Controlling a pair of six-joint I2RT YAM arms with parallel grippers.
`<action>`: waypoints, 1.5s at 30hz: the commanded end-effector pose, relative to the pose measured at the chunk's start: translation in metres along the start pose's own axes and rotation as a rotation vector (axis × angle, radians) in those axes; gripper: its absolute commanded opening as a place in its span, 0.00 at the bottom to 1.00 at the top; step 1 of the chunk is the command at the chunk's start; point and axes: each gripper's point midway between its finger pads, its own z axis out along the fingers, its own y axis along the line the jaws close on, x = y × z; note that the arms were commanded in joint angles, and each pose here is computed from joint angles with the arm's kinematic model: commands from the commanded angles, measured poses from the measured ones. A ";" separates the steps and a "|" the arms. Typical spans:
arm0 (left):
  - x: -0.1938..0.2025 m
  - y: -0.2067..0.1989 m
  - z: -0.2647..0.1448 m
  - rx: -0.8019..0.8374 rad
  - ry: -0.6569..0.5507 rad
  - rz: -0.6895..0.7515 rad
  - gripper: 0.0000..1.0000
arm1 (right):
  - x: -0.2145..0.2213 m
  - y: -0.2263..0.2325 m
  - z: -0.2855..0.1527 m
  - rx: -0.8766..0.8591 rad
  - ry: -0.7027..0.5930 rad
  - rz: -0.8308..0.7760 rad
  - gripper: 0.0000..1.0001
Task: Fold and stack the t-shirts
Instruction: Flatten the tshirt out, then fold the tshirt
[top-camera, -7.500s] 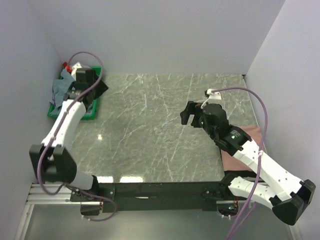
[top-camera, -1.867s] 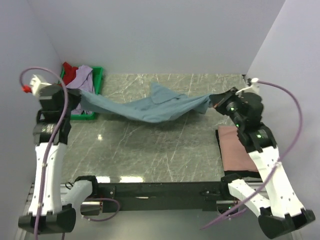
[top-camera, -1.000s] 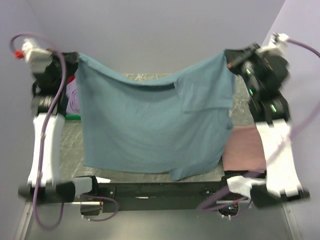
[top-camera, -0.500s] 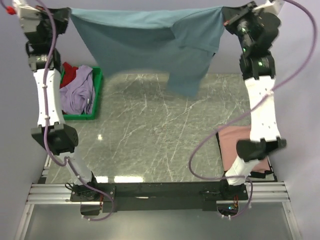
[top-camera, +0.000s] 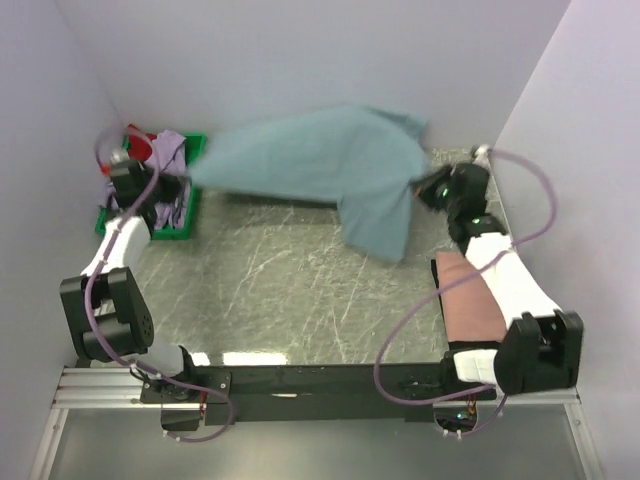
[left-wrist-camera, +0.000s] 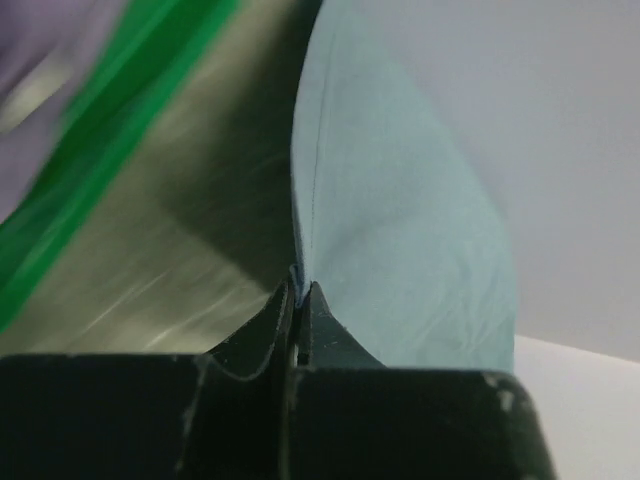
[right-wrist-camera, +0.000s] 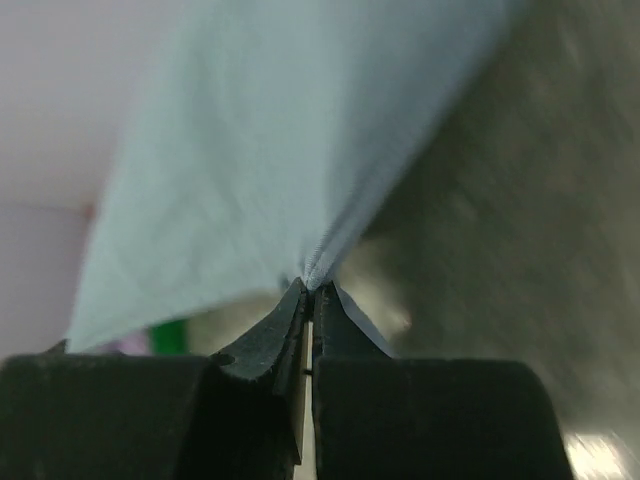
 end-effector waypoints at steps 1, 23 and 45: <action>0.029 0.057 -0.006 -0.124 0.028 -0.046 0.01 | 0.054 -0.057 0.006 0.109 0.137 0.065 0.00; 0.090 0.172 -0.091 -0.592 0.178 0.009 0.01 | 0.155 -0.184 -0.099 0.489 0.461 0.098 0.00; 0.099 0.158 -0.004 -0.616 0.259 -0.017 0.01 | 0.117 -0.175 -0.048 0.486 0.377 0.123 0.00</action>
